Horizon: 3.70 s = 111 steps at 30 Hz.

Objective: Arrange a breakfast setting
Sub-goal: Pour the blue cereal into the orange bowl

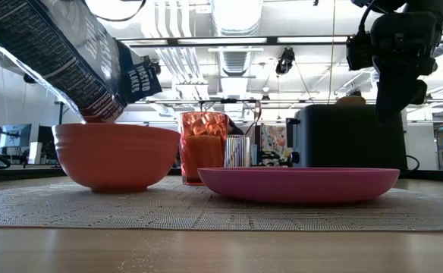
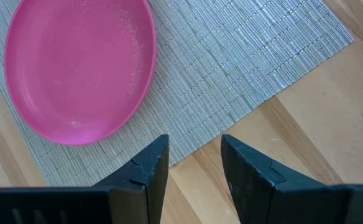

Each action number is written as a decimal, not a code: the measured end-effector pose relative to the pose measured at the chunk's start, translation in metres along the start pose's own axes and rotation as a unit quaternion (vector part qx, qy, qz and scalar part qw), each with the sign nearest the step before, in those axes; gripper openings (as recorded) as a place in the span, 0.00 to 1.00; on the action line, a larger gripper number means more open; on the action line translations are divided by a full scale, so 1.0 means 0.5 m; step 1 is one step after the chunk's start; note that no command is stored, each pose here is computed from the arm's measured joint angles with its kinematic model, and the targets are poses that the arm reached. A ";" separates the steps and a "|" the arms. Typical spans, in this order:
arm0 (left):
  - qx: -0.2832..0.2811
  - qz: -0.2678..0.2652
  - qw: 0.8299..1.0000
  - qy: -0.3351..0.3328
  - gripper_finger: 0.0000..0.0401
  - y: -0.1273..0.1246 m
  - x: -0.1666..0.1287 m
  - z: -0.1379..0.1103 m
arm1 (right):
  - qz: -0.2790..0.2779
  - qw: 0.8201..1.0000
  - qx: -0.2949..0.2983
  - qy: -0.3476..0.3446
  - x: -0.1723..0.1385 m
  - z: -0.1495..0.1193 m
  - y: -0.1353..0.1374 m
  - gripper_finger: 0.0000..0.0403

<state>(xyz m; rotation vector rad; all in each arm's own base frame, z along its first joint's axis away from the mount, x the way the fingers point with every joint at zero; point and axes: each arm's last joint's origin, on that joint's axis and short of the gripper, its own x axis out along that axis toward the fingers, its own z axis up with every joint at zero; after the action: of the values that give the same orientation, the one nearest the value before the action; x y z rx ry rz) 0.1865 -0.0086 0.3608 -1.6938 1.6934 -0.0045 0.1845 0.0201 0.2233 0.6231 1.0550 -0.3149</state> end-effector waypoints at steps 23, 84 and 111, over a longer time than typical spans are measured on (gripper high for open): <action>-0.005 -0.004 1.000 0.007 0.44 -0.004 0.000 0.009 | 0.000 1.000 0.000 0.000 0.000 0.000 0.000 0.34; 0.232 0.251 0.833 -0.435 0.44 0.093 0.156 -0.160 | 0.000 1.000 0.000 0.000 0.000 0.000 0.000 0.34; 0.195 0.205 0.735 -0.616 0.44 0.223 0.119 -0.058 | 0.000 1.000 0.000 0.000 0.000 0.000 0.000 0.34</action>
<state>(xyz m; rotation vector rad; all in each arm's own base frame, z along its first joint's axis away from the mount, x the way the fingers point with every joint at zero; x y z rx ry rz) 0.0836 -0.0591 0.2999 -0.5976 0.8457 0.7510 0.1844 0.0201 0.2234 0.6234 1.0547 -0.3146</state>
